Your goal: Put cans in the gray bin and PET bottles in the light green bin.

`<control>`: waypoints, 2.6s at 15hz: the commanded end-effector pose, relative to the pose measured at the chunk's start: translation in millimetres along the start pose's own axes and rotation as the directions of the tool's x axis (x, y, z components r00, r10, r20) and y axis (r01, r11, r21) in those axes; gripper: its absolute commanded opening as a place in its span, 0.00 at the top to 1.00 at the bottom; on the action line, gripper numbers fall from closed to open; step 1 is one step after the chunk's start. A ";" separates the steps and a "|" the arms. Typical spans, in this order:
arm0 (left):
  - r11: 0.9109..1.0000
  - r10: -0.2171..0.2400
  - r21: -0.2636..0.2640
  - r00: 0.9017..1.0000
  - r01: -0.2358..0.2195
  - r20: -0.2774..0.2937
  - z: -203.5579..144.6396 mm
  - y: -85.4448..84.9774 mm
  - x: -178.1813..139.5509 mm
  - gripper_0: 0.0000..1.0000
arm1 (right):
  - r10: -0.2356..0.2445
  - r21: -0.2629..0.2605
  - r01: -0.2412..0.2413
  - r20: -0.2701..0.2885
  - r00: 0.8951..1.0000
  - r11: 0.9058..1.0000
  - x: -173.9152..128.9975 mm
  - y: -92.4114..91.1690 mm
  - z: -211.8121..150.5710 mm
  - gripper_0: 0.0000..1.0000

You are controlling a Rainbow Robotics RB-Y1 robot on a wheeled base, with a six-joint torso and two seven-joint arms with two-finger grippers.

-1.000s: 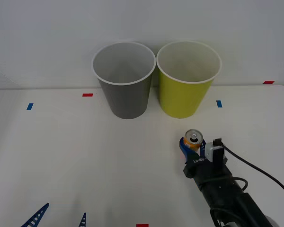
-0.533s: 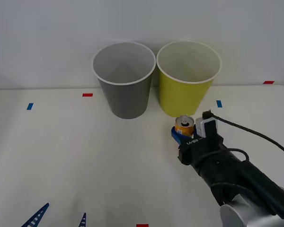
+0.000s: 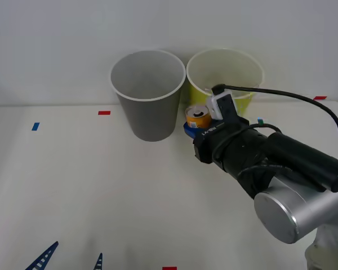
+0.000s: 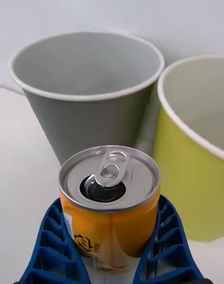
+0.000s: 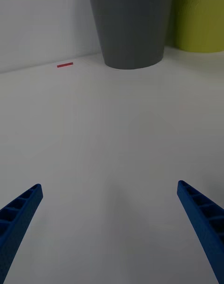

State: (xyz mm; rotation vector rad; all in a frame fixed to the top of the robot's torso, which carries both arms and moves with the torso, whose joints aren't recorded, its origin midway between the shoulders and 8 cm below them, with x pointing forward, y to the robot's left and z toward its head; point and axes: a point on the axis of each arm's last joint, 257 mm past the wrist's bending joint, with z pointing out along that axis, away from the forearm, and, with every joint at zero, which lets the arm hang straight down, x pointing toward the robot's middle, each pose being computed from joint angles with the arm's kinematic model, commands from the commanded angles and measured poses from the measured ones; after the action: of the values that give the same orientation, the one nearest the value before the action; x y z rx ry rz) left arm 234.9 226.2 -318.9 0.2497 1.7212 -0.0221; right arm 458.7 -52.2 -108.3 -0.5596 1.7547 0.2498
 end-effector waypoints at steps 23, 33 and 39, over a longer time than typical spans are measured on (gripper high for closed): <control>1.000 0.000 0.000 1.000 0.000 0.000 0.0 0.0 0.0 0.00 | 0.144 -0.218 -0.081 0.291 0.946 0.973 -199.9 27.5 97.6 1.00; 1.000 0.000 0.000 1.000 0.000 0.000 0.0 0.0 0.0 0.00 | 0.138 -0.161 -0.091 0.315 0.939 0.983 -200.1 7.1 136.5 1.00; 1.000 0.000 0.000 1.000 0.000 0.000 0.0 0.0 0.0 0.00 | 0.141 -0.156 -0.096 0.311 0.940 0.983 -197.6 3.6 138.1 1.00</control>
State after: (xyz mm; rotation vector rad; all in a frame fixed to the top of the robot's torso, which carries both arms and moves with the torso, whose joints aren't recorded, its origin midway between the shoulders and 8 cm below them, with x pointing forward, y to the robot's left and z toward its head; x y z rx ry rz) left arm 234.9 226.2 -318.9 0.2497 1.7212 -0.0221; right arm 607.4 60.5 44.2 -0.4838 1.4620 0.5233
